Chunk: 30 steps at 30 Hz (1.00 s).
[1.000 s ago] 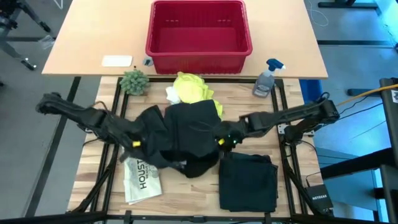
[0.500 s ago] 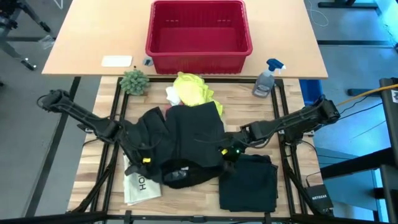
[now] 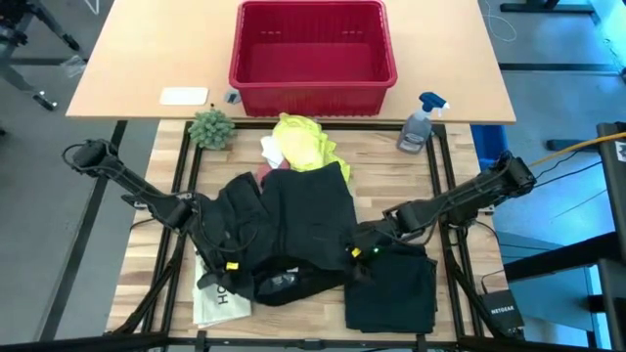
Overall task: Fold laundry
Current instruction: Fold the dark blue short
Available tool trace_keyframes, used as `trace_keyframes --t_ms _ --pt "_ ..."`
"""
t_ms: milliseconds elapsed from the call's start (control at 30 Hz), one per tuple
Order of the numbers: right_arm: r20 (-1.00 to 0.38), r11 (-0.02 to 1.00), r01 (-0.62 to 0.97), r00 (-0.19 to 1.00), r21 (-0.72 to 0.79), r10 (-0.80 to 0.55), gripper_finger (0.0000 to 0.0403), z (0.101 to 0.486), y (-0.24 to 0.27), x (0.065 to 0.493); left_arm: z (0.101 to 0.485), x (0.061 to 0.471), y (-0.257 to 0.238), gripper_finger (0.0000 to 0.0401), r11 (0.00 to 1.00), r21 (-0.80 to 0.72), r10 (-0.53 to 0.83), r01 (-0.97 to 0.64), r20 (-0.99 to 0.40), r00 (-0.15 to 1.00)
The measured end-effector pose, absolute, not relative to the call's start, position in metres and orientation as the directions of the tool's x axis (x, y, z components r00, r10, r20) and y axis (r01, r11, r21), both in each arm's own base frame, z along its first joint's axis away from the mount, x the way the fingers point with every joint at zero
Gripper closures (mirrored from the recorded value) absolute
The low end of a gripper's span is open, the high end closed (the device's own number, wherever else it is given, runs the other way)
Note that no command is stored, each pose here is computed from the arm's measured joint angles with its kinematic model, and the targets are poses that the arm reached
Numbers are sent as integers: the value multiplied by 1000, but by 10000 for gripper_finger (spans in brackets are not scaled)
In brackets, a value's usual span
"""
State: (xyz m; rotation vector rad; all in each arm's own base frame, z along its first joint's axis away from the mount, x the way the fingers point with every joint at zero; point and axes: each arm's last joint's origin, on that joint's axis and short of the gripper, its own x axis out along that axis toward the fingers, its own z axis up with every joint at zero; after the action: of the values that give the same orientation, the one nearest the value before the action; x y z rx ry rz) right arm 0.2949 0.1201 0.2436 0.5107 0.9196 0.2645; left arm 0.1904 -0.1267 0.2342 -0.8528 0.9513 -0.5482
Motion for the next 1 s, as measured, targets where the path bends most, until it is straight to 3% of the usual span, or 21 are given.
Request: trace_keyframes --t_ms 133,267,400,567,733,833,933,1000 --pt "-679 912 35 680 409 278 169 243 114 302 233 190 -128 401 572 -820 -725 36 -484 490" --pt "-673 909 112 710 400 209 170 231 92 321 229 188 -127 401 612 -791 -693 13 -528 491" --pt "-613 864 109 748 491 254 235 216 74 346 223 189 -127 401 664 -748 -646 0 -574 502" --pt "-654 816 180 700 549 286 378 179 61 366 216 195 -128 401 708 -705 -581 -22 -600 550" --pt "-729 801 287 637 525 250 388 148 58 381 214 200 -127 401 739 -672 -509 -49 -604 613" --pt "-705 760 200 568 619 424 400 136 63 392 216 202 -126 401 734 -677 -490 -60 -589 643" --pt "-539 631 -124 411 766 735 401 138 90 392 217 202 -128 401 713 -698 -502 -72 -579 643" --pt "-496 595 -248 363 764 789 402 155 113 383 217 200 -130 401 690 -720 -537 -72 -576 616"
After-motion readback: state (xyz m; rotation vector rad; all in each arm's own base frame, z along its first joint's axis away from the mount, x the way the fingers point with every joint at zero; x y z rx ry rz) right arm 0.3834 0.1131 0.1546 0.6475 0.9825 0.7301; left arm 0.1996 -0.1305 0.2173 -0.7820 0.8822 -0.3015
